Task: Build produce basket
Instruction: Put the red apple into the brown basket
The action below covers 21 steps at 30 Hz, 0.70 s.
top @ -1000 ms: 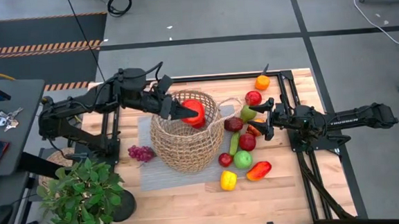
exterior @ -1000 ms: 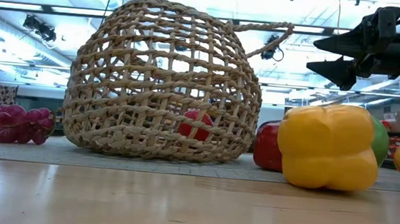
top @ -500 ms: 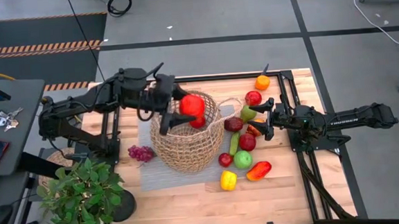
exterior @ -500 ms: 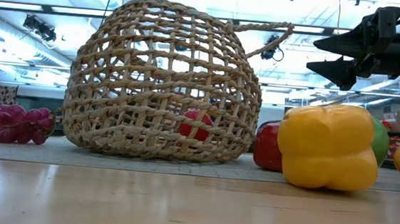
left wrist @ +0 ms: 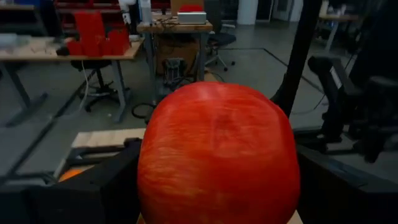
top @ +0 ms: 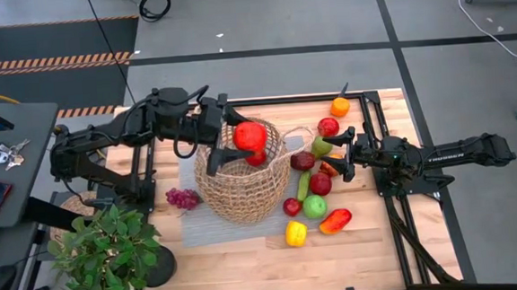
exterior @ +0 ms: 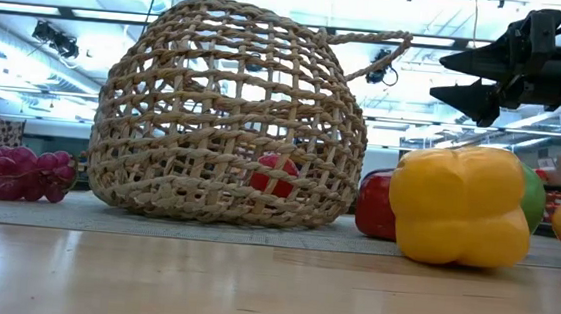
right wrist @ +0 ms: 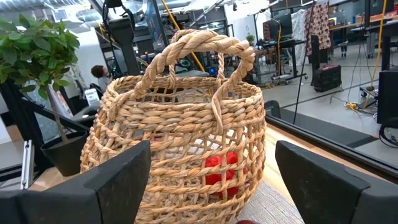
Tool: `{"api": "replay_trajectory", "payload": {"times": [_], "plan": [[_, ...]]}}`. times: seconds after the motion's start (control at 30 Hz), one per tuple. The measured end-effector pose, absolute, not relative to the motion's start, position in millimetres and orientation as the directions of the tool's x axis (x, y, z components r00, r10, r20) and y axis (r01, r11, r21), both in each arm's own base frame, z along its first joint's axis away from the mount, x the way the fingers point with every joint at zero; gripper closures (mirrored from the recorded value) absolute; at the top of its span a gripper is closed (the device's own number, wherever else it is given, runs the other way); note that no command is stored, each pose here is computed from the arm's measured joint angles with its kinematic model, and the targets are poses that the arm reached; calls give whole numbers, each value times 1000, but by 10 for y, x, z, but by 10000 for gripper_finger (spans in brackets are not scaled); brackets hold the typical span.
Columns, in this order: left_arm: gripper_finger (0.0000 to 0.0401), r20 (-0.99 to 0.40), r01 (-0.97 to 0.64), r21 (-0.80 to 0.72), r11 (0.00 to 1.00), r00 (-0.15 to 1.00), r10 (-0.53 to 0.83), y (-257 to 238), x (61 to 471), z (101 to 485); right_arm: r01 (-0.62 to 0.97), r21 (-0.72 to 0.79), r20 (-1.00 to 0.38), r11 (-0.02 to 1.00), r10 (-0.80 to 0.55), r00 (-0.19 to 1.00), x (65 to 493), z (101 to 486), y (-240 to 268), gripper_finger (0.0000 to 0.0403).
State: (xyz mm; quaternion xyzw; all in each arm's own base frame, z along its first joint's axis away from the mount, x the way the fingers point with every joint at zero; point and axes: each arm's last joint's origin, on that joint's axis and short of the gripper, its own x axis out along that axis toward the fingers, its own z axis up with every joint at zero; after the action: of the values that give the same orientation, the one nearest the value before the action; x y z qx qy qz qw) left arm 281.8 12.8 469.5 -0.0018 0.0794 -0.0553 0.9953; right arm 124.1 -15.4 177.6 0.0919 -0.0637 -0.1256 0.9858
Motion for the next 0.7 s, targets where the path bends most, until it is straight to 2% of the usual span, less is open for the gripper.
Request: {"api": "replay_trajectory", "payload": {"times": [0.13, 0.4, 0.57, 0.7], "plan": [[69, -144, 101, -64, 993, 983, -109, 132, 2822, 4708, 236, 197, 102, 952, -259, 960, 1241, 1775, -154, 55], [69, -142, 93, -29, 995, 985, -96, 135, 2823, 4710, 236, 197, 102, 952, -259, 960, 1241, 1776, -154, 55], [69, -181, -25, -17, 1000, 983, 22, 172, 2852, 4659, 236, 197, 102, 952, -259, 960, 1241, 1776, -154, 55], [69, -291, -139, 19, 990, 947, 138, 214, 2976, 4479, 236, 197, 102, 952, -259, 960, 1241, 1775, -154, 55]]}}
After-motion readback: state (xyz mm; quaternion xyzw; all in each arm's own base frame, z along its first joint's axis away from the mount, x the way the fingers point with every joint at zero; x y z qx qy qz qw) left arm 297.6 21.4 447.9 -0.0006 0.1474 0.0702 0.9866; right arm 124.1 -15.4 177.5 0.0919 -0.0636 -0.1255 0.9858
